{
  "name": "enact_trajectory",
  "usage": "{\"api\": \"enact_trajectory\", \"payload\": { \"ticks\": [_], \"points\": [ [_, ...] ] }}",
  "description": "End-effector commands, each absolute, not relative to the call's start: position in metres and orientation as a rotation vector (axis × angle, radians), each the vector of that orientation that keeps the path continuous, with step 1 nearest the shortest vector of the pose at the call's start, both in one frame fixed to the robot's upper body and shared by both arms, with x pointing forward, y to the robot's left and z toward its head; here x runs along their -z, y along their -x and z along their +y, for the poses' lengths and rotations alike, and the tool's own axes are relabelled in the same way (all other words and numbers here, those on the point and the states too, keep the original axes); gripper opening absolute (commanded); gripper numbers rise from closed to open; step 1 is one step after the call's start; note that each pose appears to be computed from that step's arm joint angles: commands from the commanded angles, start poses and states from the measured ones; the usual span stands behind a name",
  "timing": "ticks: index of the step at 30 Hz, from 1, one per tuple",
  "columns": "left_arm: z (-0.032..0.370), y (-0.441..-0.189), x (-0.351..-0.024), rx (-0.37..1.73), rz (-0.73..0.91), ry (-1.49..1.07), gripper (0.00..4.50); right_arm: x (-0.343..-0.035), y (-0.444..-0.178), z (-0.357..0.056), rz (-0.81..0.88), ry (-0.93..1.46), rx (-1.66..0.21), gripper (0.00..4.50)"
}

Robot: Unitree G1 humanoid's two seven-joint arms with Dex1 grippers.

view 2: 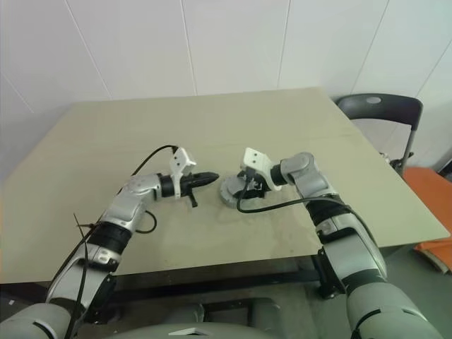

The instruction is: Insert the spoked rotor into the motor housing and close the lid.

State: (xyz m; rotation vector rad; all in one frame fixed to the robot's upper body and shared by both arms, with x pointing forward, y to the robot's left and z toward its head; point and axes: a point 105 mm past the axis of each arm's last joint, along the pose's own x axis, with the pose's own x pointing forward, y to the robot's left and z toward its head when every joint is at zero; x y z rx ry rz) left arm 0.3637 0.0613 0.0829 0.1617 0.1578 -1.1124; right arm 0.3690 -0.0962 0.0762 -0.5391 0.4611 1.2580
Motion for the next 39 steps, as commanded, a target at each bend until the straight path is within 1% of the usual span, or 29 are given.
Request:
{"api": "enact_trajectory", "payload": {
  "ticks": [1,4,8,10,11,14,16,18,24,26,30,32,35,39],
  "points": [
    [0.049,-0.367,-0.090,1.172,0.132,-0.207,0.00,-0.061,-0.366,-0.104,0.538,0.558,-1.233,3.22],
    [0.040,-0.367,-0.080,1.205,0.167,-0.223,0.00,-0.061,-0.366,-0.103,0.533,0.554,-1.230,3.22],
    [0.029,-0.360,-0.060,1.257,0.214,-0.220,0.00,-0.061,-0.365,-0.101,0.528,0.553,-1.230,3.22],
    [0.031,-0.355,-0.034,1.244,0.296,-0.256,0.00,-0.066,-0.367,-0.096,0.498,0.537,-1.225,3.22],
    [0.034,-0.349,-0.017,1.247,0.354,-0.290,0.00,-0.074,-0.370,-0.092,0.473,0.503,-1.216,3.22],
    [0.041,-0.335,0.011,1.271,0.465,-0.346,0.00,-0.100,-0.379,-0.082,0.410,0.382,-1.189,3.22],
    [0.045,-0.327,0.022,1.301,0.504,-0.381,0.00,-0.113,-0.378,-0.078,0.383,0.343,-1.201,3.96],
    [0.046,-0.322,0.024,1.322,0.511,-0.389,0.00,-0.120,-0.378,-0.077,0.370,0.310,-1.203,4.49],
    [0.047,-0.312,0.024,1.392,0.537,-0.368,0.00,-0.131,-0.377,-0.080,0.355,0.270,-1.201,4.49],
    [0.047,-0.311,0.021,1.411,0.542,-0.357,0.00,-0.134,-0.373,-0.081,0.362,0.236,-1.230,4.49],
    [0.049,-0.309,0.020,1.434,0.550,-0.361,0.00,-0.144,-0.375,-0.086,0.368,0.080,-1.214,4.49],
    [0.049,-0.308,0.019,1.446,0.542,-0.363,0.00,-0.149,-0.382,-0.093,0.354,0.021,-1.155,4.49],
    [0.048,-0.313,0.012,1.419,0.488,-0.375,0.00,-0.154,-0.390,-0.108,0.348,-0.036,-1.062,4.49],
    [0.046,-0.331,0.002,1.314,0.414,-0.340,0.00,-0.144,-0.392,-0.126,0.402,-0.027,-0.976,4.49]
  ]
}}
